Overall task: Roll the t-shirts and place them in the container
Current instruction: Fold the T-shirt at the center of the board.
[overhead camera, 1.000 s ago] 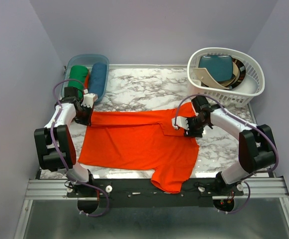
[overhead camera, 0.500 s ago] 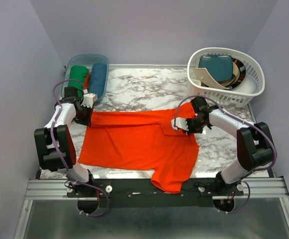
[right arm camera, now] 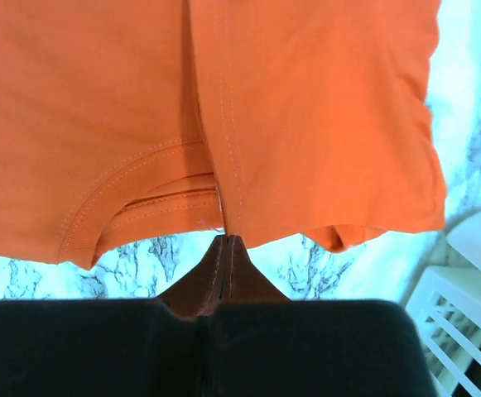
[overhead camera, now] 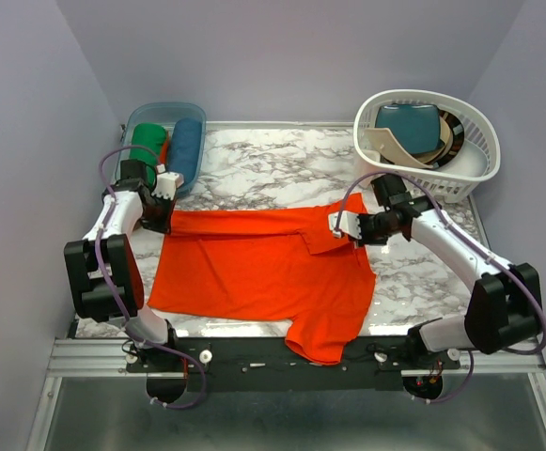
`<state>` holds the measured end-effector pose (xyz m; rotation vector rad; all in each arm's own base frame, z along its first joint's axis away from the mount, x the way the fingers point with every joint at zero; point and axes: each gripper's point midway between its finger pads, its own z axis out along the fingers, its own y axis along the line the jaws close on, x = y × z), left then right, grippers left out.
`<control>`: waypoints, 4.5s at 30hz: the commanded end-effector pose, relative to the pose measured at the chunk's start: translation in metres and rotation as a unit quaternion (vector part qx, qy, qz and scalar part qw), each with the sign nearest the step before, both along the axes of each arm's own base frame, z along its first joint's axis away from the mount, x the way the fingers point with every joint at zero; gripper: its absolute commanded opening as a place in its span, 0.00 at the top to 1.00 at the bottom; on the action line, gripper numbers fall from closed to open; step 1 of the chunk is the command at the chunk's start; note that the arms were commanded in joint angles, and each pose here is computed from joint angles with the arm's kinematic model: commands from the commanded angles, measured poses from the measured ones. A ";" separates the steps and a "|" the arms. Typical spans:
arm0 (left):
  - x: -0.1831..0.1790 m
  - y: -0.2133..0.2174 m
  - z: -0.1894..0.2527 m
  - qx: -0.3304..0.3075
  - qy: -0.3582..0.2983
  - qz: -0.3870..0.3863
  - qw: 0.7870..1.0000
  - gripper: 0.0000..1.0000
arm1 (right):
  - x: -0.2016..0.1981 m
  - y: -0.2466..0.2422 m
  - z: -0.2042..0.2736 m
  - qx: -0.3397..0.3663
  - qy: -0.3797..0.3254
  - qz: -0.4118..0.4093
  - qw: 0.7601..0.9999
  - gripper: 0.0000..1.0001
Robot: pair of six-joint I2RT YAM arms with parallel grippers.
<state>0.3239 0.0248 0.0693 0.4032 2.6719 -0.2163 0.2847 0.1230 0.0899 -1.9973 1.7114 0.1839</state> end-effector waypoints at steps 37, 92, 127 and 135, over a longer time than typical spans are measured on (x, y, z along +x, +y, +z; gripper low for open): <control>-0.013 0.008 0.002 0.043 0.035 -0.091 0.994 0.71 | -0.098 0.038 0.041 0.118 0.259 -0.164 0.945 0.74; -0.007 0.007 -0.015 0.116 0.005 -0.199 0.973 1.00 | 0.100 -0.023 -0.072 -0.045 0.149 -0.370 0.916 0.64; 0.018 -0.023 0.049 0.077 -0.031 -0.364 0.928 0.85 | 0.117 -0.023 -0.025 -0.040 0.090 -0.339 0.936 0.63; 0.045 -0.033 -0.019 0.104 -0.028 -0.300 0.948 1.00 | 0.117 -0.014 -0.041 -0.082 0.071 -0.258 0.960 0.71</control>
